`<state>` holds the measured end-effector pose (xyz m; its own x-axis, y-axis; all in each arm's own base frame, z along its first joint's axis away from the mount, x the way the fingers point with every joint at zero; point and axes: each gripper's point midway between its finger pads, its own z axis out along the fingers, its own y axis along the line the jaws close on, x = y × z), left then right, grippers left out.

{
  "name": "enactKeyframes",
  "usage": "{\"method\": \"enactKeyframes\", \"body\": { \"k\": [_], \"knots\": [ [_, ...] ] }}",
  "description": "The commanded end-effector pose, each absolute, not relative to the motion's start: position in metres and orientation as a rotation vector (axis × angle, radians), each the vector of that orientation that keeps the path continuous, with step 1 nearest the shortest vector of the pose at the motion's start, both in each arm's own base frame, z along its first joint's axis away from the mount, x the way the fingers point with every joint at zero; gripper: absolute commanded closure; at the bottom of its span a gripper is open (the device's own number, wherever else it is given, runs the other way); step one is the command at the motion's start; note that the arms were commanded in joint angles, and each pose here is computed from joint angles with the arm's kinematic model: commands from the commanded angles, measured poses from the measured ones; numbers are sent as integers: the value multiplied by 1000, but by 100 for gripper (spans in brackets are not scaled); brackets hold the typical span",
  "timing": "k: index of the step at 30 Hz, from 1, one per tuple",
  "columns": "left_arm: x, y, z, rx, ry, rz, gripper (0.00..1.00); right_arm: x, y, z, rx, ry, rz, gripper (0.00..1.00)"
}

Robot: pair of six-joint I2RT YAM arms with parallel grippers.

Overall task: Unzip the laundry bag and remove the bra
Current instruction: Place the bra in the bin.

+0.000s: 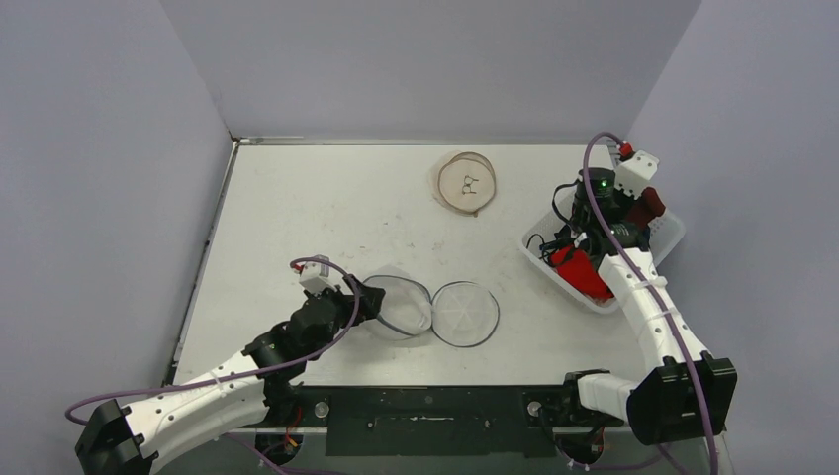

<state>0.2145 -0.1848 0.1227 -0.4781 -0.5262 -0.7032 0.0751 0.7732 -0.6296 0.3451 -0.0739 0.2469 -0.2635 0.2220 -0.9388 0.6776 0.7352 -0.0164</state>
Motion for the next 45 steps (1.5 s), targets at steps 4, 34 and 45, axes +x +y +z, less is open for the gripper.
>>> {"method": "enactKeyframes", "body": {
  "k": [4,34,45],
  "knots": [
    [210,-180,142,-324,1978,-726,4,365,-78,228,697,1825,-480,95],
    [198,-162,127,-389,2012,-705,4,376,-52,141,597,2073,-477,37],
    [199,-157,135,-377,1997,-685,4,361,-43,214,639,1912,-200,25]
  ]
}}
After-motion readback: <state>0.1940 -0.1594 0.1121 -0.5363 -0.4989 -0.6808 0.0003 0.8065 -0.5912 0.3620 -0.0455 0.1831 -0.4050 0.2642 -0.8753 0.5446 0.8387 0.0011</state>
